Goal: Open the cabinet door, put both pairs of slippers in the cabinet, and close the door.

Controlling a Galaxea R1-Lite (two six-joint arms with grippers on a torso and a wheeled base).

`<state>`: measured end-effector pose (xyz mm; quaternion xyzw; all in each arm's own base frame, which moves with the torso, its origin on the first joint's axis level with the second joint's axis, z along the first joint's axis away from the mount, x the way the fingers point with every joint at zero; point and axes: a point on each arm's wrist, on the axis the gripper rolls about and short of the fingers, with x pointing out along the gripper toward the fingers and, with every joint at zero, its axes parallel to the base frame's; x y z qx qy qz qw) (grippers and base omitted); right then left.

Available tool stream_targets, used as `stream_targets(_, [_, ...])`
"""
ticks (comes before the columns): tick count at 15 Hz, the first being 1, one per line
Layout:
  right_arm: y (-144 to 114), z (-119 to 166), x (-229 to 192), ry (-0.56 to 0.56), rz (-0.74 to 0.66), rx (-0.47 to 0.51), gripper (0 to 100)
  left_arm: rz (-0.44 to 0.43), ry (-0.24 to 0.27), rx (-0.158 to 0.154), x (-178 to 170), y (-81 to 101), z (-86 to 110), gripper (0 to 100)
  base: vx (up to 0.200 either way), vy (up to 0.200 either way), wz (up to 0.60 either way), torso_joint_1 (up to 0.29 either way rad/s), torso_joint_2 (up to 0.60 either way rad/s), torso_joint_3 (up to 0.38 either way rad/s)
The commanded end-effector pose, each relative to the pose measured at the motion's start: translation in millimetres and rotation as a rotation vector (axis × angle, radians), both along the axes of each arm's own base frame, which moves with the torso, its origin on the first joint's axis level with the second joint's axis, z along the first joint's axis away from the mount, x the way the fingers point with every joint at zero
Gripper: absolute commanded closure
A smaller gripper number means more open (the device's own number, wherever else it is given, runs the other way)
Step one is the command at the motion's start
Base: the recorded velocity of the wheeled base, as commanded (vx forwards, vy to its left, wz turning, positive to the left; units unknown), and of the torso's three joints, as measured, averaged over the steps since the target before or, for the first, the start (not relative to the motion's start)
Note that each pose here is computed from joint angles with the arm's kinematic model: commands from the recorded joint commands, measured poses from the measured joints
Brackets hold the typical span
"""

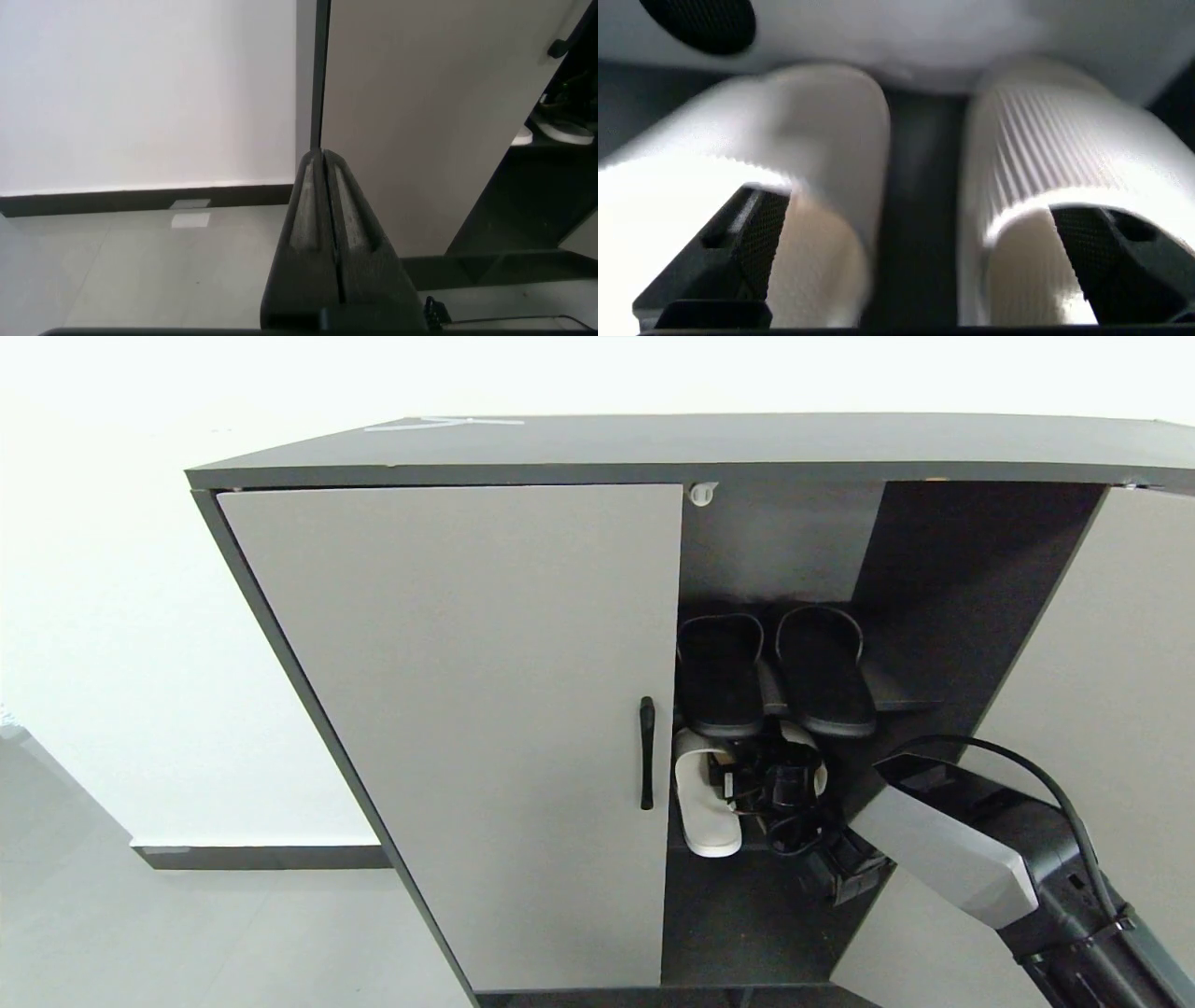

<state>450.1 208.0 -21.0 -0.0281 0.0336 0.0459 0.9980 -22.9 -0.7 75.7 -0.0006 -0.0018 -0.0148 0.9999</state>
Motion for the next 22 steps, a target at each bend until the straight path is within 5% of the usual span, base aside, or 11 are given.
stream_targets(1, [-4.1,6.4,-12.8,-0.004,0.004,0.001,0,0.0,0.001,0.0,0.1,0.0,0.1,100,0.0,0.0,0.0,0.0,0.0,0.0])
stream_targets(7, [0.9,2.2,-39.6,-0.008,0.041,0.003,0,0.0,0.001,0.0,0.1,0.0,0.1,100,0.0,0.0,0.0,0.0,0.0,0.0])
stream_targets(14, [-11.6,32.3,-98.9,-0.029,0.082,0.014,0,0.0,0.002,0.001,0.1,0.0,-0.1,100,-0.029,0.0,0.0,0.0,0.0,0.0])
stream_targets(22, [-55.9,117.4,-221.7,-0.013,0.267,0.025,0,0.0,0.001,0.001,0.1,0.0,0.1,100,-0.2,0.0,0.0,0.001,0.0,0.002])
